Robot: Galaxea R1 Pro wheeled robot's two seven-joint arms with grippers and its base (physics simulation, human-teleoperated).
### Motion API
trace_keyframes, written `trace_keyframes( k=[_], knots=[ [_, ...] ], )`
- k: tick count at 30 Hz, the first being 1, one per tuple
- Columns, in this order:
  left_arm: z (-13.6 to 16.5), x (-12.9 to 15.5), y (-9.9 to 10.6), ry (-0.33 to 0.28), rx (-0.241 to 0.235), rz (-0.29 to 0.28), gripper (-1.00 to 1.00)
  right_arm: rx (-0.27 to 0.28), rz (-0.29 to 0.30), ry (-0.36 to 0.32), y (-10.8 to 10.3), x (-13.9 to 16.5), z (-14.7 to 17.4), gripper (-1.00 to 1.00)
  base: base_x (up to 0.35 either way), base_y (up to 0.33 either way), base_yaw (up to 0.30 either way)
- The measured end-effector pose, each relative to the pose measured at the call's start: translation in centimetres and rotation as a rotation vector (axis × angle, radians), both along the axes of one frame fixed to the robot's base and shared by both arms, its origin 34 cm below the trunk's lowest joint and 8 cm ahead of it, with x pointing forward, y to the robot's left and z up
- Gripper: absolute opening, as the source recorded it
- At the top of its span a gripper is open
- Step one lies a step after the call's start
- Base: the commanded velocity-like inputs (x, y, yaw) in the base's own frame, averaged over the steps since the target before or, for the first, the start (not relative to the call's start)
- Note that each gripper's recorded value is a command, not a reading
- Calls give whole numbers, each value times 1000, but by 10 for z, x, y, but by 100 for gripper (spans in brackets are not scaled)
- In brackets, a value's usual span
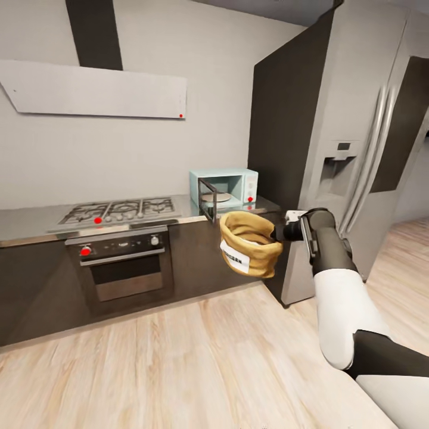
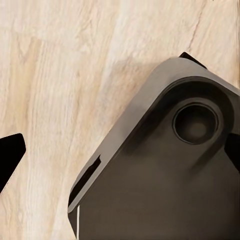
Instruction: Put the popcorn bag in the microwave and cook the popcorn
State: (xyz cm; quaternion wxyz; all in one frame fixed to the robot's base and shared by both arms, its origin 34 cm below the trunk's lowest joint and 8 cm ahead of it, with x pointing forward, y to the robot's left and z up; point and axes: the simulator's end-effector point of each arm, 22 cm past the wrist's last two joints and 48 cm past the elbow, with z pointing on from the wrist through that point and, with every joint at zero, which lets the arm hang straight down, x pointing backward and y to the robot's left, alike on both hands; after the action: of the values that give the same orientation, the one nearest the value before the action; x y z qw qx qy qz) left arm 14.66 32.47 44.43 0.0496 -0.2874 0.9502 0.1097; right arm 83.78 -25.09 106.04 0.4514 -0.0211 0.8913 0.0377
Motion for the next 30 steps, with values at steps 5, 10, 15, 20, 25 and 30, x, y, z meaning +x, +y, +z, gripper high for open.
trace_keyframes(
  k=[5, 10, 15, 20, 25, 30],
  knots=[
    [0, 1, -1, -1, -1, -2, 100, -2, -4, 0, -2, 0, 0, -100, 0, 0, -298],
    [0, 1, -2, -1, -3, -13, 100, -2, -4, 0, -2, 0, 0, -100, 0, 0, -298],
    [0, 2, -3, -1, -4, -20, 100, -4, -5, 0, -2, 0, 0, -100, 56, -41, -178],
    [0, 1, -2, 0, -3, -17, 100, -7, -6, 2, -3, 0, -1, -100, 228, -166, -11],
    [0, 1, -3, 0, -5, -18, 100, -4, -2, 3, -2, 0, -1, -100, 244, -177, 0],
    [0, 0, -2, 4, -6, -13, 100, -4, 2, 3, 0, -1, -1, -100, 274, -141, 0]
  ],
)
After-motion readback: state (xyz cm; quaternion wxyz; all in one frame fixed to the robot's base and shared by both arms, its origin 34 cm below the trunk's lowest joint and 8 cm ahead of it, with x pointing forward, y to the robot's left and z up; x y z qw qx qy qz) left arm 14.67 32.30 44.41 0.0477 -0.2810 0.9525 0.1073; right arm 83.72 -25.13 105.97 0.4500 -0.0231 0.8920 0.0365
